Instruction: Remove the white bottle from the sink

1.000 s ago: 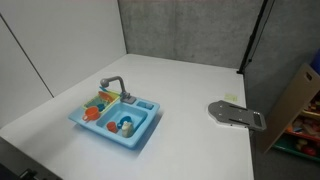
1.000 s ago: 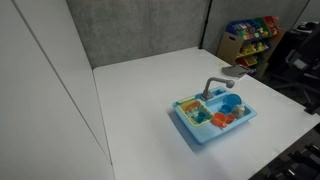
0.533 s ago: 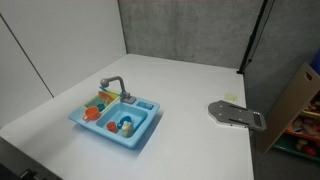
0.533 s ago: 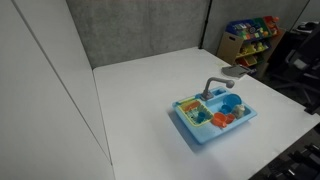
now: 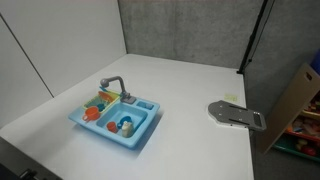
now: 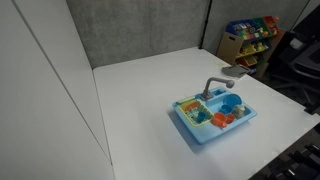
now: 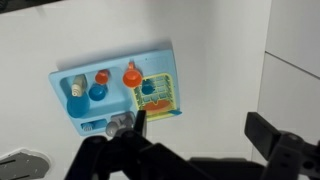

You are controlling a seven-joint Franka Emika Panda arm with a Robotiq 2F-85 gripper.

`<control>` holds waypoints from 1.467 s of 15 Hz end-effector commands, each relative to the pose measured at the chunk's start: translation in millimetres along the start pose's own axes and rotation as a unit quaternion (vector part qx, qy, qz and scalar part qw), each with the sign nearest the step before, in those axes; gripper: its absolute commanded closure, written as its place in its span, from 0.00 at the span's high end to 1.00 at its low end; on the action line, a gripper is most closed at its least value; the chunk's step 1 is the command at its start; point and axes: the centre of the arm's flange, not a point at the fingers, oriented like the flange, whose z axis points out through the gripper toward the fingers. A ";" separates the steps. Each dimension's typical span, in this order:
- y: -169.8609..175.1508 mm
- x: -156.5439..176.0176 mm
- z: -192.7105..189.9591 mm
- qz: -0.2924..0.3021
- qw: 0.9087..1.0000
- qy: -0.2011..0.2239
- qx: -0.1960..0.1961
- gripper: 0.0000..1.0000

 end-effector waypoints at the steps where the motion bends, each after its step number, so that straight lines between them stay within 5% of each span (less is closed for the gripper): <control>1: -13.7 38.7 -13.4 0.009 1.000 -0.008 -0.005 1.00; 11: 0.0 124.4 2.0 0.072 0.997 -0.029 -0.022 1.00; 22: 89.4 175.0 49.1 0.210 0.975 -0.057 -0.050 1.00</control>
